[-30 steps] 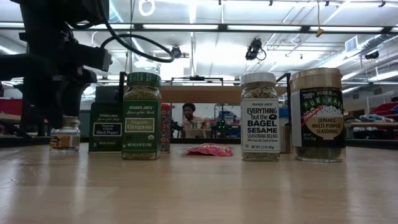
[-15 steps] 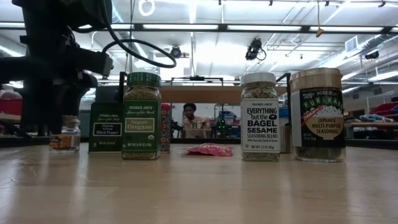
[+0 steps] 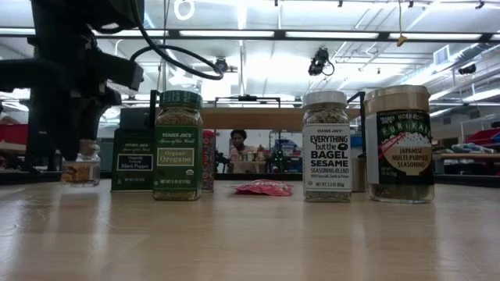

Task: Shelf spices
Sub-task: Put the brown seasoning bottle on the shelf

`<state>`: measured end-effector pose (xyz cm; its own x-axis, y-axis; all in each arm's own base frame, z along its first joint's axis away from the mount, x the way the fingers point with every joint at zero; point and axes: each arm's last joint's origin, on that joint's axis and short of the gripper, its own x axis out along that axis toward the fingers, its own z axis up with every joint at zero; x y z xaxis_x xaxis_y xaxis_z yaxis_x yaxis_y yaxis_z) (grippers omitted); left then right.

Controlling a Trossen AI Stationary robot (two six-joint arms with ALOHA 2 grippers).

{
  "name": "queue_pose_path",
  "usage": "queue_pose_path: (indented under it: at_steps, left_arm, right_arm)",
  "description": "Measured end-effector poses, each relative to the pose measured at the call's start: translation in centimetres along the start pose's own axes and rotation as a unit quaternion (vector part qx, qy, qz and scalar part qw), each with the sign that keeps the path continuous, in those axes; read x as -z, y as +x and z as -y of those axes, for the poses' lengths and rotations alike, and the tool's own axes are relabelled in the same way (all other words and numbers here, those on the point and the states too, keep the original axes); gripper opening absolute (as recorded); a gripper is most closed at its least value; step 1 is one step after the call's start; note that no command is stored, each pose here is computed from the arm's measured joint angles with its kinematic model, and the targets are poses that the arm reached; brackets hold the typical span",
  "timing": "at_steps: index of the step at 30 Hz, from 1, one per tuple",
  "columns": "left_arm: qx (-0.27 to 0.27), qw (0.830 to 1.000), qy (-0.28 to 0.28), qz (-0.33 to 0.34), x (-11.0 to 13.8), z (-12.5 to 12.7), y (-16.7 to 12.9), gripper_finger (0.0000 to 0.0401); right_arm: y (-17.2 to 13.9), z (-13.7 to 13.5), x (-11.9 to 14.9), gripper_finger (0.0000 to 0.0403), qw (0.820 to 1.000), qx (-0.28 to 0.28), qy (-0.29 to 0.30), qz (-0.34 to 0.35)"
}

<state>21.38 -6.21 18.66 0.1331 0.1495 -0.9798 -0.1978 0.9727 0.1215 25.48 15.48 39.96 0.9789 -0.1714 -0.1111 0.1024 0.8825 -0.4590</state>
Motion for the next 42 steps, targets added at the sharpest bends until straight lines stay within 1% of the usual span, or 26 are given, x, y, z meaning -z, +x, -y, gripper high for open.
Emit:
queue_pose_path:
  at_steps: [4, 7, 11, 14, 19, 24, 27, 29, 32, 34, 39, 42]
  left_arm:
    - [-0.015, 0.999, 0.0, -0.031, -0.2, -0.3, -1.8, 0.0164]
    - [-0.021, 0.999, 0.001, -0.035, -0.5, -0.5, -3.7, 0.0164]
    - [-0.041, 0.999, 0.004, -0.002, -1.5, -1.0, -6.7, 0.0164]
    - [-0.065, 0.997, -0.01, 0.037, -2.5, -2.1, -9.2, 0.0163]
    - [-0.129, 0.987, -0.045, 0.089, -4.1, -5.0, -12.7, 0.0163]
    - [-0.147, 0.976, -0.096, 0.128, -5.7, -9.1, -15.7, 0.0163]
    - [-0.158, 0.966, -0.144, 0.146, -6.2, -12.0, -17.0, 0.0163]
    - [-0.163, 0.96, -0.174, 0.149, -6.3, -13.9, -17.5, 0.0163]
    - [-0.145, 0.954, -0.212, 0.156, -6.5, -16.3, -17.3, 0.0163]
    - [-0.133, 0.952, -0.228, 0.152, -6.7, -17.6, -16.9, 0.0163]
    - [-0.114, 0.952, -0.246, 0.142, -7.9, -20.1, -15.3, 0.0163]
    - [-0.101, 0.956, -0.246, 0.126, -8.7, -21.3, -14.2, 0.0163]
  right_arm:
    - [0.0, 0.0, 0.0, 0.024, 1.0, 0.0, 0.0, 0.0]
    - [0.0, 0.0, 0.0, 0.024, 1.0, 0.0, 0.0, 0.0]
    - [0.0, 0.0, 0.0, 0.024, 1.0, -0.001, -0.001, -0.001]
    - [0.0, 0.0, 0.0, 0.024, 1.0, -0.001, -0.002, -0.001]
    - [0.0, -0.1, 0.0, 0.024, 1.0, -0.011, 0.0, 0.005]
    - [0.0, -0.1, 0.0, 0.024, 1.0, -0.013, 0.0, 0.005]
    - [0.0, -0.1, -0.1, 0.024, 1.0, -0.012, 0.0, 0.006]
    - [0.0, -0.1, 0.0, 0.024, 1.0, -0.012, 0.0, 0.005]
    - [0.0, -0.1, 0.0, 0.024, 1.0, -0.012, 0.0, 0.005]
    - [0.0, -0.1, -0.1, 0.024, 1.0, -0.012, 0.0, 0.006]
    - [0.0, -0.1, 0.0, 0.024, 1.0, -0.013, 0.0, 0.005]
    - [0.0, -0.1, 0.0, 0.024, 1.0, -0.012, 0.0, 0.005]
